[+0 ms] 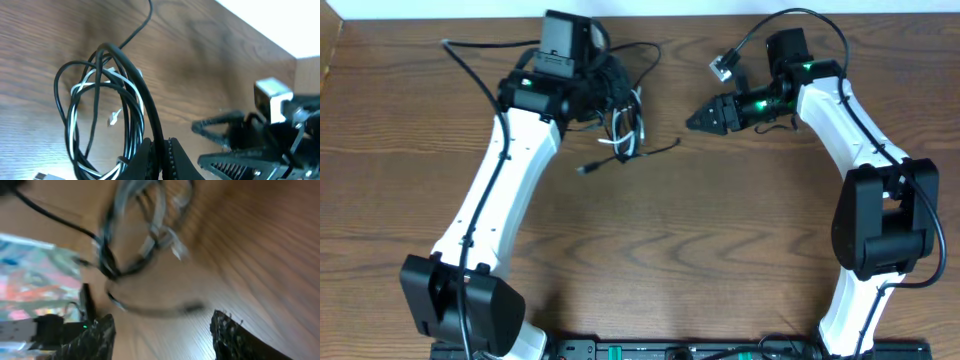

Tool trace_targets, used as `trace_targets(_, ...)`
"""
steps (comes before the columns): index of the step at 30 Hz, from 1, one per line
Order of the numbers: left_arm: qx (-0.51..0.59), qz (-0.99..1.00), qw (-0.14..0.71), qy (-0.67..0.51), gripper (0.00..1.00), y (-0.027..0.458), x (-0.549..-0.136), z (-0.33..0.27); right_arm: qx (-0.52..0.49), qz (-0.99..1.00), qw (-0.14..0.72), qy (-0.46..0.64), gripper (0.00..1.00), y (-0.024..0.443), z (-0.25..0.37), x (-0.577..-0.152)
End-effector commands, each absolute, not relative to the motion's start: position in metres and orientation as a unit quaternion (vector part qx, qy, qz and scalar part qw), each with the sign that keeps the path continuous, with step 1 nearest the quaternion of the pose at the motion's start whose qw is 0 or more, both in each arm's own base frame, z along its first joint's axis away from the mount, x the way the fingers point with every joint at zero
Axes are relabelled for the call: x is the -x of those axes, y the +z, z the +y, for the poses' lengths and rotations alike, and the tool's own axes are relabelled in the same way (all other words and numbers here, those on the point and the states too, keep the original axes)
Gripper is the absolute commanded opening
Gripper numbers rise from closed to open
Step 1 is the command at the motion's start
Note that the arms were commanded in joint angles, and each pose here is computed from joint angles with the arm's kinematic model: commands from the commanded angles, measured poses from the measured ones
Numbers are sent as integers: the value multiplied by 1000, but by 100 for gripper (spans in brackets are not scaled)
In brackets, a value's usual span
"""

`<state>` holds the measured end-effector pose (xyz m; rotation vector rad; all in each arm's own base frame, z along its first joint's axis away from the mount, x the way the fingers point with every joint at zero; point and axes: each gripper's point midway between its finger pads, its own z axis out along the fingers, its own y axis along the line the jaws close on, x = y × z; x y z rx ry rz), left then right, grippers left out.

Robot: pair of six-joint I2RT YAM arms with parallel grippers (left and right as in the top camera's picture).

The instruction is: Untangle cables

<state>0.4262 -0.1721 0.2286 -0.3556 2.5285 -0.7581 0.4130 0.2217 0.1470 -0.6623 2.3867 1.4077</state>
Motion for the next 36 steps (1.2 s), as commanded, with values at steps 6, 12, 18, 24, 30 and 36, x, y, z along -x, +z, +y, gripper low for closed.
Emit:
trace_targets(6, 110, 914, 231, -314, 8, 241, -421, -190, 221, 791, 137, 554, 58, 173, 261, -412)
trace_targets(12, 120, 912, 224, -322, 7, 241, -420, -191, 184, 830, 129, 510, 60, 160, 283, -418)
trace_targets(18, 118, 912, 221, -326, 7, 242, -419, -193, 122, 891, 141, 415, 47, 131, 292, -430)
trace_targets(24, 117, 912, 215, -329, 7, 241, -416, -194, 109, 917, 166, 347, 21, 115, 295, -436)
trace_targets(30, 118, 914, 209, -326, 8, 239, -414, -193, 96, 930, 166, 315, 1, 100, 286, -440)
trace_targets(36, 103, 916, 214, -322, 7, 239, -414, -193, 63, 957, 142, 245, 1, 76, 256, -437)
